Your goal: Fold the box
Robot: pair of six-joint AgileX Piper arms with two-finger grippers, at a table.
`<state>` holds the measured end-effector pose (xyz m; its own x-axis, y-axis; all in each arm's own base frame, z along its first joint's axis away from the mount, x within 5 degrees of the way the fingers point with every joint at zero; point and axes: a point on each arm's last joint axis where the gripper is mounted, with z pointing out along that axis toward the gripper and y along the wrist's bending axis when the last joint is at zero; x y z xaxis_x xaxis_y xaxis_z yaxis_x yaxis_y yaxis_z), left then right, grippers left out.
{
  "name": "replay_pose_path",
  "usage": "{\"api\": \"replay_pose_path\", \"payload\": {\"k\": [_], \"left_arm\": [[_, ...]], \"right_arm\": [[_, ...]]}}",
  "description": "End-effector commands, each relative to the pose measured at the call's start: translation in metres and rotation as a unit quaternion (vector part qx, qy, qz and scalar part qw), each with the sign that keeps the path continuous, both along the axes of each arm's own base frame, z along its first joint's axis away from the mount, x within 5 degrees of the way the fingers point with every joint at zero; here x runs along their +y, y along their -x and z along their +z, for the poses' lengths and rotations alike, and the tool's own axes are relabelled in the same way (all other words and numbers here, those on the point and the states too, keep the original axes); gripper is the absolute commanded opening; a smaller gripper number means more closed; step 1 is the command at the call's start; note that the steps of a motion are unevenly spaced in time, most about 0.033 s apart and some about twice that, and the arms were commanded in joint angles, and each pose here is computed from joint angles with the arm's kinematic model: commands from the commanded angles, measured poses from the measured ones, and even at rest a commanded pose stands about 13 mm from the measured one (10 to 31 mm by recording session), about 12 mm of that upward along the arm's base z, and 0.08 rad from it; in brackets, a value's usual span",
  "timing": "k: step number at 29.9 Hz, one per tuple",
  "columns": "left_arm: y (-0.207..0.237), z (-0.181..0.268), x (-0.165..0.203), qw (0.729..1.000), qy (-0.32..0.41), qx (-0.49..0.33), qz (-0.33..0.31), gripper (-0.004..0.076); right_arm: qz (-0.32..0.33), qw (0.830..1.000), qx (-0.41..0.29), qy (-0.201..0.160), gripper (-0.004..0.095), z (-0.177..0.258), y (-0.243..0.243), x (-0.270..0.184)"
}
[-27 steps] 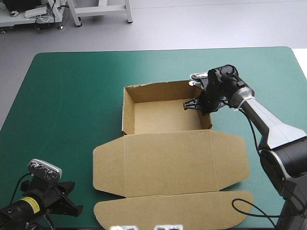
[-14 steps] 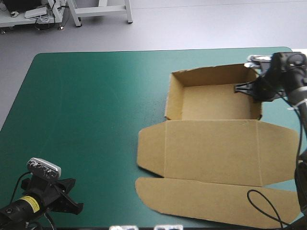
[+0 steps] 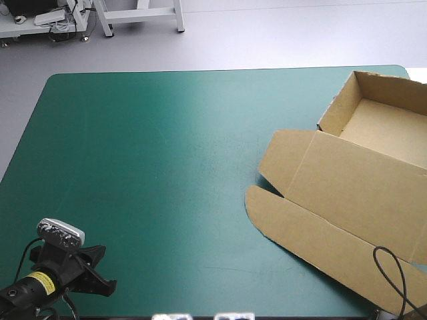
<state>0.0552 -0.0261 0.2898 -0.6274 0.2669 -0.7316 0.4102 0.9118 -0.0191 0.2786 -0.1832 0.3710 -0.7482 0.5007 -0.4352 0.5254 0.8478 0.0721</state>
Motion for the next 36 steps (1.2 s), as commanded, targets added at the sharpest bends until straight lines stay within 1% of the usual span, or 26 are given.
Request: {"api": "replay_pose_path", "payload": {"k": [1, 6, 8, 10, 11, 13, 17, 20, 24, 26, 29, 31, 33, 36], "left_arm": [[-0.004, 0.011, -0.003, 0.999, 0.021, -0.031, -0.001, -0.0009], [-0.004, 0.011, -0.002, 0.999, 0.018, -0.033, 0.000, -0.0009], [-0.004, 0.011, -0.002, 0.999, 0.018, -0.033, 0.000, -0.0009], [-0.004, 0.011, -0.002, 0.999, 0.018, -0.033, 0.000, -0.0009], [-0.004, 0.011, -0.002, 0.999, 0.018, -0.033, 0.000, -0.0009], [-0.004, 0.011, -0.002, 0.999, 0.018, -0.033, 0.000, -0.0009], [-0.004, 0.011, -0.002, 0.999, 0.018, -0.033, 0.000, -0.0009], [-0.004, 0.011, -0.002, 0.999, 0.018, -0.033, 0.000, -0.0009], [-0.004, 0.011, -0.002, 0.999, 0.018, -0.033, 0.000, -0.0009], [-0.004, 0.011, -0.002, 0.999, 0.019, -0.033, 0.000, -0.0009], [-0.004, 0.011, -0.002, 0.999, 0.019, -0.033, 0.000, -0.0009], [-0.004, 0.011, -0.002, 0.999, 0.019, -0.033, 0.000, -0.0009], [-0.004, 0.011, -0.002, 0.999, 0.019, -0.033, 0.000, -0.0009], [-0.004, 0.011, -0.003, 0.999, 0.019, -0.032, 0.000, -0.0009]], "right_arm": [[-0.003, 0.999, -0.034, 0.017, -0.0017, 0.008, -0.004, -0.006], [-0.003, 1.000, 0.001, 0.000, -0.0016, -0.019, -0.018, -0.018], [-0.002, 1.000, 0.019, 0.004, -0.0009, -0.027, -0.021, -0.022], [-0.002, 0.999, 0.037, 0.009, 0.0019, -0.033, -0.021, -0.025], [0.002, 0.999, 0.048, 0.014, 0.0041, -0.036, -0.022, -0.028], [0.009, 0.998, 0.064, 0.020, 0.0121, -0.040, -0.021, -0.030], [0.012, 0.998, 0.063, 0.018, 0.0300, -0.042, -0.023, -0.030], [0.014, 0.998, 0.059, 0.020, 0.0351, -0.041, -0.024, -0.030], [0.015, 0.997, 0.068, 0.014, 0.0355, -0.042, -0.022, -0.029], [0.015, 0.997, 0.070, 0.004, 0.0355, -0.040, -0.021, -0.027], [0.017, 0.998, 0.054, -0.012, 0.0355, -0.033, -0.018, -0.020], [0.018, 0.999, 0.037, -0.015, 0.0355, -0.024, -0.015, -0.015], [0.019, 1.000, 0.018, -0.012, 0.0355, -0.012, -0.010, -0.010], [0.011, 1.000, -0.009, 0.006, 0.0355, 0.010, 0.004, 0.000]]}}
